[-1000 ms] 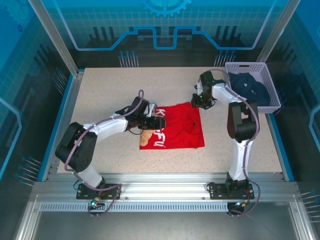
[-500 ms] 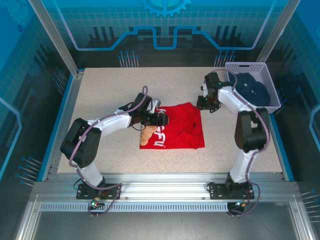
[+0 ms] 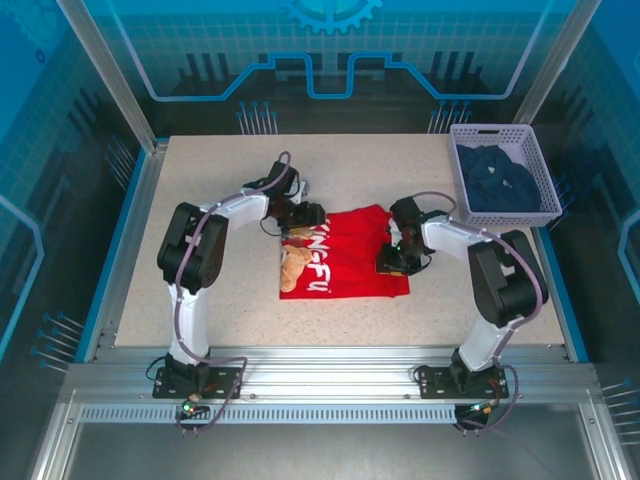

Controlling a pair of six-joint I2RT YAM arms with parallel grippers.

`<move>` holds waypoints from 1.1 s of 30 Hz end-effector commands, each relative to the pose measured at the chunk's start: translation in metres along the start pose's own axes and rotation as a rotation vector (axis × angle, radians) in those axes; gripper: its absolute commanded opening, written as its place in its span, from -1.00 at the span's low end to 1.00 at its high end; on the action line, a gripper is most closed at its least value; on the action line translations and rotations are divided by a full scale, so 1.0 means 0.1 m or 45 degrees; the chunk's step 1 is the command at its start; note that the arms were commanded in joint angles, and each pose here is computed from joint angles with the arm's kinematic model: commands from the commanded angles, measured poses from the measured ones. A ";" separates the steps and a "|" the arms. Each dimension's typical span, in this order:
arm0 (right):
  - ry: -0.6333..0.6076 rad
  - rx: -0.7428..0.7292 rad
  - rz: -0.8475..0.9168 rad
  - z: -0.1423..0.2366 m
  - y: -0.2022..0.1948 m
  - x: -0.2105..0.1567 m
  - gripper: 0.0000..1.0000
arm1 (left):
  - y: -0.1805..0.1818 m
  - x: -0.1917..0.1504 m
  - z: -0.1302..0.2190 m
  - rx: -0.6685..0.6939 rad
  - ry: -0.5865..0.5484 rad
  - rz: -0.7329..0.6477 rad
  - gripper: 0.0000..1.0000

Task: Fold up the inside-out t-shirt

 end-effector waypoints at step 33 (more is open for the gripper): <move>-0.211 0.170 0.240 -0.16 0.15 1.65 -0.19 | 0.38 0.11 0.28 -0.101 -0.181 0.093 0.49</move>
Point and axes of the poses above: each hand's point on the last joint's axis, 136 mm out from that joint toward the fingers, its own z axis back along the fingers, its own y axis along the line the jaws close on, x = y × z, the point moved 1 cm from there along z, back along the fingers, and after that the axes turned 15 degrees about z, right-handed, at the moved point
